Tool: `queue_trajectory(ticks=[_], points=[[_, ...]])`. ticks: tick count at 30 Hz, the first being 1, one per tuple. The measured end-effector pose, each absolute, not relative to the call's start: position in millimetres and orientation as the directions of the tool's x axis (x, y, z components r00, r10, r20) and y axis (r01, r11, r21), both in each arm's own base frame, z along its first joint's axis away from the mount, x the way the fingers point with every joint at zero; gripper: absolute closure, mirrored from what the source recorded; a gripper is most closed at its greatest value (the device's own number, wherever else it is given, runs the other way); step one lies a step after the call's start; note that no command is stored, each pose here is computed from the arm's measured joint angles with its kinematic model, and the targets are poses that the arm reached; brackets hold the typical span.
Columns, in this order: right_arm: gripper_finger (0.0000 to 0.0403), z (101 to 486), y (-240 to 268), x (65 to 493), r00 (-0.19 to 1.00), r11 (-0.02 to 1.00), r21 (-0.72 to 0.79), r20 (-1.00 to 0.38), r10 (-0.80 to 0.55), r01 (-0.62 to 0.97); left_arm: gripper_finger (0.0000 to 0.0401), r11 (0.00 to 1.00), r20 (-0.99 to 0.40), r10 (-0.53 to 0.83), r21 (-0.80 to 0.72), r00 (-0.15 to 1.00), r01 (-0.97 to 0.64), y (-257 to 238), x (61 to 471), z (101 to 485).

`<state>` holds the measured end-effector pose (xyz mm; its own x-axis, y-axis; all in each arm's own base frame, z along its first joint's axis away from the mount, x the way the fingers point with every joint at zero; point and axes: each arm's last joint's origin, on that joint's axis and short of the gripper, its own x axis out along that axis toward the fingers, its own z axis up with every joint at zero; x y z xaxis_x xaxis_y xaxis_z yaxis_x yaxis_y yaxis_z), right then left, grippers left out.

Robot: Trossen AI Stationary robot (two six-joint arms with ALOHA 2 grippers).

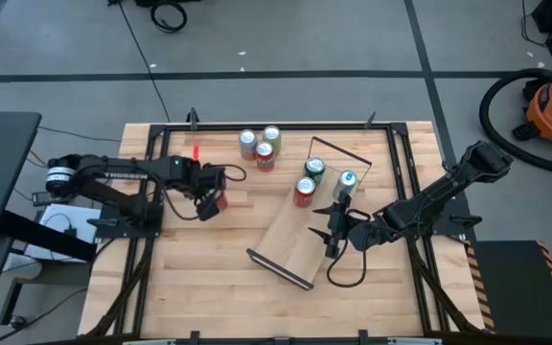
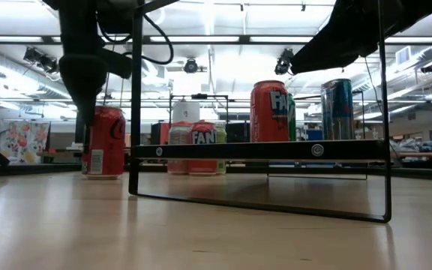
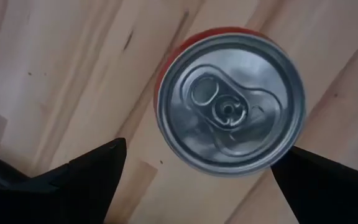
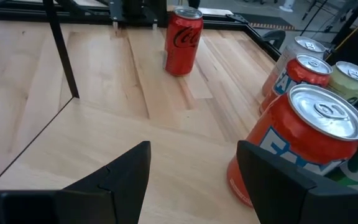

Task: Place canned beverage on shelf
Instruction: Put the red soda can on the shelf

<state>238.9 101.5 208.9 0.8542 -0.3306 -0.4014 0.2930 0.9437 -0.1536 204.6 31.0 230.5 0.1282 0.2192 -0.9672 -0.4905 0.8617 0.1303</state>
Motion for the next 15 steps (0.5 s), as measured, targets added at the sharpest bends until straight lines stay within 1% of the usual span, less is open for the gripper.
queue_trajectory(ticks=[2,6,8,13,15], points=[[0.0153,208.9,101.5,238.9,0.854,0.944,-0.154,-0.401,-0.331,0.293,0.0001,0.861,-0.966,0.213,0.115,0.147,-0.495,37.0,205.9,230.8],[0.0153,208.9,101.5,238.9,0.854,0.944,-0.154,-0.402,-0.331,0.293,0.0001,0.866,-0.956,0.169,0.028,0.241,-0.498,46.5,213.0,232.5],[0.0153,208.8,101.5,238.9,0.854,0.944,-0.154,-0.402,-0.331,0.293,0.0001,0.870,-0.951,0.153,0.000,0.270,-0.493,49.5,214.9,233.2],[0.0153,208.8,101.5,238.9,0.854,0.944,-0.154,-0.402,-0.331,0.293,0.0001,0.857,-0.928,0.169,-0.028,0.331,-0.514,57.5,219.6,235.4],[0.0153,208.8,101.5,238.9,0.854,0.944,-0.154,-0.402,-0.331,0.293,0.0001,0.844,-0.926,0.172,-0.037,0.335,-0.536,59.3,219.6,235.6]])
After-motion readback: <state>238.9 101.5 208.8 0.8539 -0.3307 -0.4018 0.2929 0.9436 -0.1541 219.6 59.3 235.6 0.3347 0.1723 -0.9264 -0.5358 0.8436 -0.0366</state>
